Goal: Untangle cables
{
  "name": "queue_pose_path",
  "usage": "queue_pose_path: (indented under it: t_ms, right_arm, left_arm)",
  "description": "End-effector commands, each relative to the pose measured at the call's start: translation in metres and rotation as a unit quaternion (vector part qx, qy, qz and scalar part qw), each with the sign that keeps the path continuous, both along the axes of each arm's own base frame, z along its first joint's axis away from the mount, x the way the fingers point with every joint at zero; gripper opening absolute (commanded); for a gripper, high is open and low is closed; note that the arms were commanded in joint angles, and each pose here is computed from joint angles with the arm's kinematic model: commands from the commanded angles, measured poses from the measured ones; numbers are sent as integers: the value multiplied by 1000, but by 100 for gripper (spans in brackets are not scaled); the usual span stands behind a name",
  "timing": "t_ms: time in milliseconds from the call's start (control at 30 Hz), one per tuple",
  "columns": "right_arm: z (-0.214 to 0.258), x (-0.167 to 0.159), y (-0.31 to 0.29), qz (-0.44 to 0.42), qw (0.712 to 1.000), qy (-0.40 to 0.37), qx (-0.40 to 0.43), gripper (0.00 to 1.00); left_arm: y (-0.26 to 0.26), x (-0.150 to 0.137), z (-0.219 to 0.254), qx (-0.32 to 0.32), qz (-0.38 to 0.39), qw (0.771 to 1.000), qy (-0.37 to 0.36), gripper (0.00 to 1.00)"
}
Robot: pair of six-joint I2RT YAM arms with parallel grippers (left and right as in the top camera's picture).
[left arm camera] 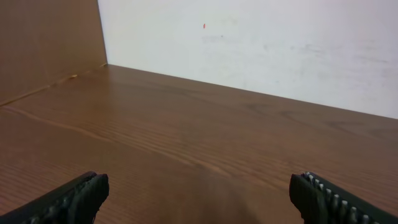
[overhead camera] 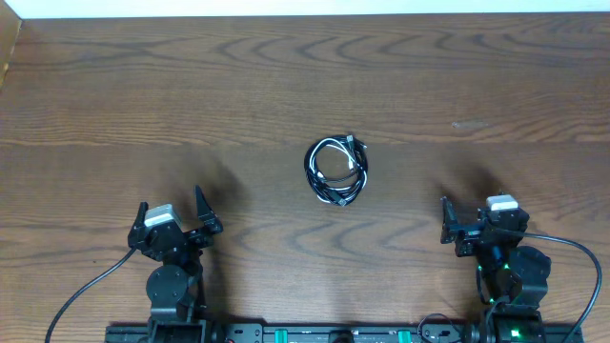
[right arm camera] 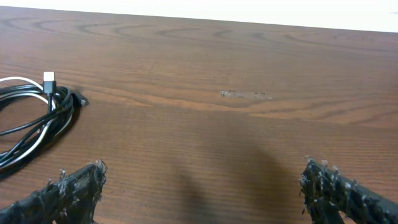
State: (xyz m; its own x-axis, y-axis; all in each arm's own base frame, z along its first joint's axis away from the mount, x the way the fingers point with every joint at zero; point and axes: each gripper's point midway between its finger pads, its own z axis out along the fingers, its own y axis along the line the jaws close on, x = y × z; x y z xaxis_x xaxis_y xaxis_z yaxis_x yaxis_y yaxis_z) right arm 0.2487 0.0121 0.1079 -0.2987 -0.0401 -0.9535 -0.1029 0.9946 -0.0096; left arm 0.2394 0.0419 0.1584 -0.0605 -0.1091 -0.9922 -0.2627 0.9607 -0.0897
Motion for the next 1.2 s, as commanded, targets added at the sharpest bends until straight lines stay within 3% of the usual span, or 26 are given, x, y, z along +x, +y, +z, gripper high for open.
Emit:
queue_pose_path:
  t_ms: [0, 333, 533, 800, 1167]
  right_arm:
    - [1, -1, 3, 6, 1000, 0, 6, 99]
    - [4, -3, 23, 59, 998, -2, 31, 99]
    - [2, -3, 22, 58, 998, 1, 31, 99]
    - [2, -5, 32, 86, 995, 8, 41, 99]
    - [46, -5, 51, 143, 988, 7, 59, 99]
  left_arm:
    - [1, 0, -17, 0, 2, 1000, 26, 98]
    - [-1, 2, -1, -2, -5, 1000, -10, 98]
    - [-30, 7, 1, -8, -89, 996, -14, 98]
    - [-48, 11, 19, -13, -139, 990, 0, 98]
    - [-90, 57, 76, -35, -256, 963, 79, 98]
